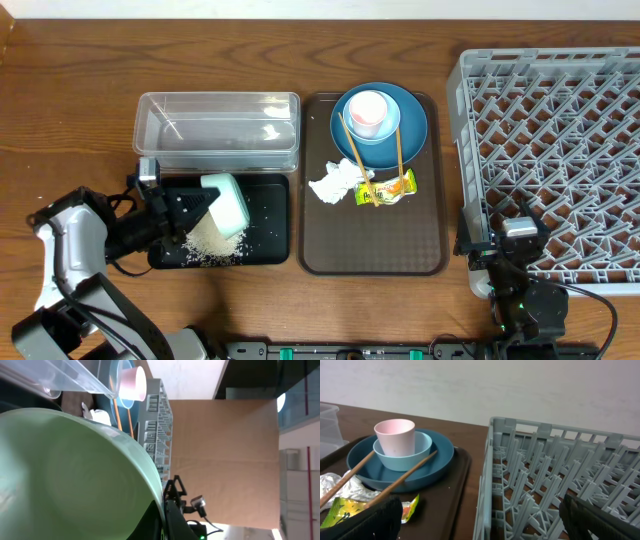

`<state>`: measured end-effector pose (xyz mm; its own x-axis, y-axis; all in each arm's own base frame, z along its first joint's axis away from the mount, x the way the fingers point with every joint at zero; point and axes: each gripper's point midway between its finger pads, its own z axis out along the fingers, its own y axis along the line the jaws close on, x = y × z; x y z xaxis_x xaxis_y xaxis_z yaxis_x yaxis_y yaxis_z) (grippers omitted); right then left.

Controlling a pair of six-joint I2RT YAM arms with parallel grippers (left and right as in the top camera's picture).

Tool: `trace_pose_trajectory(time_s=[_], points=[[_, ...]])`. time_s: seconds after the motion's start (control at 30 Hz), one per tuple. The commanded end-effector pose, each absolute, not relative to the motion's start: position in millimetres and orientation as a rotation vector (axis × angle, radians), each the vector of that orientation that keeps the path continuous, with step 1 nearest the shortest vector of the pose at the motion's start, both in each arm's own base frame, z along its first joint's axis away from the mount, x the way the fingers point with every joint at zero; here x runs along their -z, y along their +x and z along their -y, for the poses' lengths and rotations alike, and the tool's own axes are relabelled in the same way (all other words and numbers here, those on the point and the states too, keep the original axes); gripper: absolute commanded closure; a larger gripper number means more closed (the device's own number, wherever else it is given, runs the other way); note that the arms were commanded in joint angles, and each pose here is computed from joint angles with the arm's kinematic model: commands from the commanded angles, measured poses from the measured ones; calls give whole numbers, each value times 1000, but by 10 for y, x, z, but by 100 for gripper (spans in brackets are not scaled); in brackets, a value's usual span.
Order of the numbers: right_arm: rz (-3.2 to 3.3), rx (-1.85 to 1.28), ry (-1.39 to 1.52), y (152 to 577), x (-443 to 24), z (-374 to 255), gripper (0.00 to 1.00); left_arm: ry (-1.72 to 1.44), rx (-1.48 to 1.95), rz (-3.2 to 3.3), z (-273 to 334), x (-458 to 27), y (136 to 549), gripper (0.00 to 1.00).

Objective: Sort waste into correct bins and load items into the dishwasher rack
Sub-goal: 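Tilt the bowl with the left gripper, pouring rice onto the black tray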

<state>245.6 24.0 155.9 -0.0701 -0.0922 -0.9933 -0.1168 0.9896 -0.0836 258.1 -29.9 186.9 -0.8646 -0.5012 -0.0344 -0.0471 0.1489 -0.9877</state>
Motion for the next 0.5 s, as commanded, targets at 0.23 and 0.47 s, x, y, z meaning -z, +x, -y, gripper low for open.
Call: trace_pose_trajectory(time_s=[0.23,0.47], points=[[-1648,-19,-155,2456,-1545,-237,1,-461,1809,-1950,329,-2041,2643,93],[-1648,-19,-155,2456,-1545,-237,1,-402,1780,-1967,352,-2011,2647,94]])
